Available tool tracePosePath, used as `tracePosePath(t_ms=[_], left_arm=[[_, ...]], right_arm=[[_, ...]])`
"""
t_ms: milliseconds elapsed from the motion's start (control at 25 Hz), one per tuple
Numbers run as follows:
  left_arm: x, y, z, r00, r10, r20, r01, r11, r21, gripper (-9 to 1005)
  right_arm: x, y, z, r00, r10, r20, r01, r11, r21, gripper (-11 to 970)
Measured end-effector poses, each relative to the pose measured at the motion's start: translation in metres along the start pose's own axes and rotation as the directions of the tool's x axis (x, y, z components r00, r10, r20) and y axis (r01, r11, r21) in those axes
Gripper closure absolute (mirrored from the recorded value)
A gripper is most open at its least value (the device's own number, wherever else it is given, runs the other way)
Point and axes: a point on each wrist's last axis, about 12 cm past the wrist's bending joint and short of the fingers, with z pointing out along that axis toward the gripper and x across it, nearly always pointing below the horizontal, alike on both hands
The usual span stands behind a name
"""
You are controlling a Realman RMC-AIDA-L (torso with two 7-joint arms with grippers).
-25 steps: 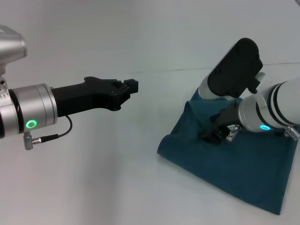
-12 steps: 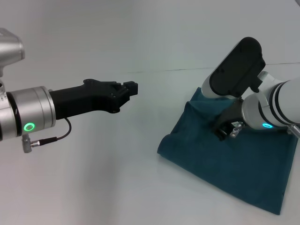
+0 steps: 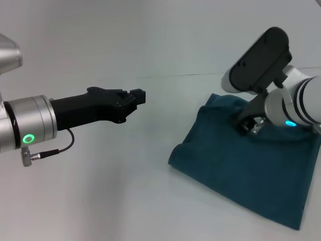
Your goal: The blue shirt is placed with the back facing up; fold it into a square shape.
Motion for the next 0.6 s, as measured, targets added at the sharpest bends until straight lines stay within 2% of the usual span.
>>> tracePosePath(t_ms=[600], left_arm=[[-0.001, 0.001, -0.002, 1.0, -0.004, 0.011, 0.004, 1.0, -0.004, 948]], right_arm=[[-0.005, -0.027, -0.004, 0.993, 0.078, 0.085, -0.085, 0.993, 0.081, 929]])
